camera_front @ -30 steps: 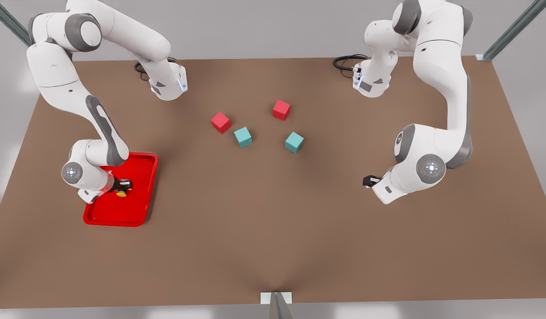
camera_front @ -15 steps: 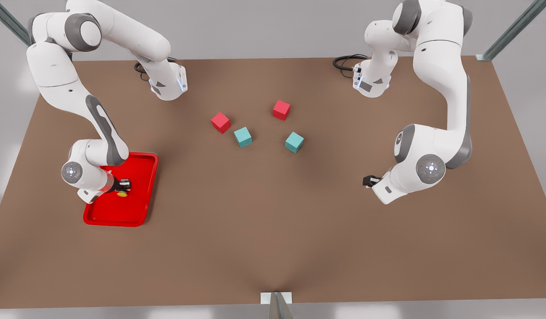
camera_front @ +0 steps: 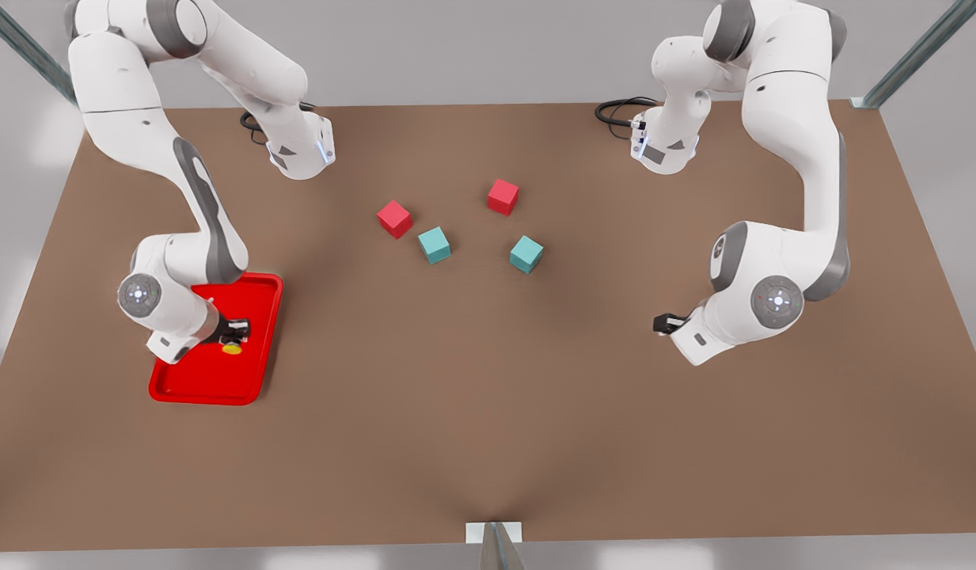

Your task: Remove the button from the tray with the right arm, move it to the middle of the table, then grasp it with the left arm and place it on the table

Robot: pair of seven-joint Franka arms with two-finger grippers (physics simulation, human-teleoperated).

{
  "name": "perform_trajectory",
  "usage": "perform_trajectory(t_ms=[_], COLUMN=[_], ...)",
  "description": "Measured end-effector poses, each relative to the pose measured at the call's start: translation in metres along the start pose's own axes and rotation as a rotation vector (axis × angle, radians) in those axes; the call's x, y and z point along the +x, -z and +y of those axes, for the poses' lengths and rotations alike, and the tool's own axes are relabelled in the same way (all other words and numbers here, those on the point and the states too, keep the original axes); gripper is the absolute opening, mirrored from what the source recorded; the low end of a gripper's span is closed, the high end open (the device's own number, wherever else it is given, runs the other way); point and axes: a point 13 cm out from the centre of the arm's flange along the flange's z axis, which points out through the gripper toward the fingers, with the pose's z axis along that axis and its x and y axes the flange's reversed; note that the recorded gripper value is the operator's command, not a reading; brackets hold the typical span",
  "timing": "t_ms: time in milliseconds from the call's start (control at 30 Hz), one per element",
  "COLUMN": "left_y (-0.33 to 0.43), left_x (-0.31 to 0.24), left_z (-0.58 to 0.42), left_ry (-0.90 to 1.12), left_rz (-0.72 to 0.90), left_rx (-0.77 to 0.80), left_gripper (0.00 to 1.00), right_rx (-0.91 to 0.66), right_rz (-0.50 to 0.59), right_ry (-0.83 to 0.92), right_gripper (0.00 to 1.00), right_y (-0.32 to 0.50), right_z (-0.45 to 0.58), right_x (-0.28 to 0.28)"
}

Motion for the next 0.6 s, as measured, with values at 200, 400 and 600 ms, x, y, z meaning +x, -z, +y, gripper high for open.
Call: perform_trajectory(t_ms=[200, 400, 600], left_y=[-0.001, 0.001, 0.006], left_x=[0.001, 0.002, 0.008], left_z=[0.004, 0.022, 0.047], left_ry=[0.006, 0.032, 0.059], left_rz=[0.004, 0.006, 0.014], left_rx=[0.000, -0.001, -0.023], left_gripper=[1.00, 1.00, 1.00], right_rx=[-0.145, -0.296, -0.568], right_rz=[-0.010, -0.034, -0.071], right_ry=[-0.003, -0.120, -0.207], right_gripper=[0.46, 0.46, 1.00], right_y=[0.025, 0.031, 0.010], right_z=[0.196, 0.362, 0.556], right_x=[-0.070, -0.121, -0.163])
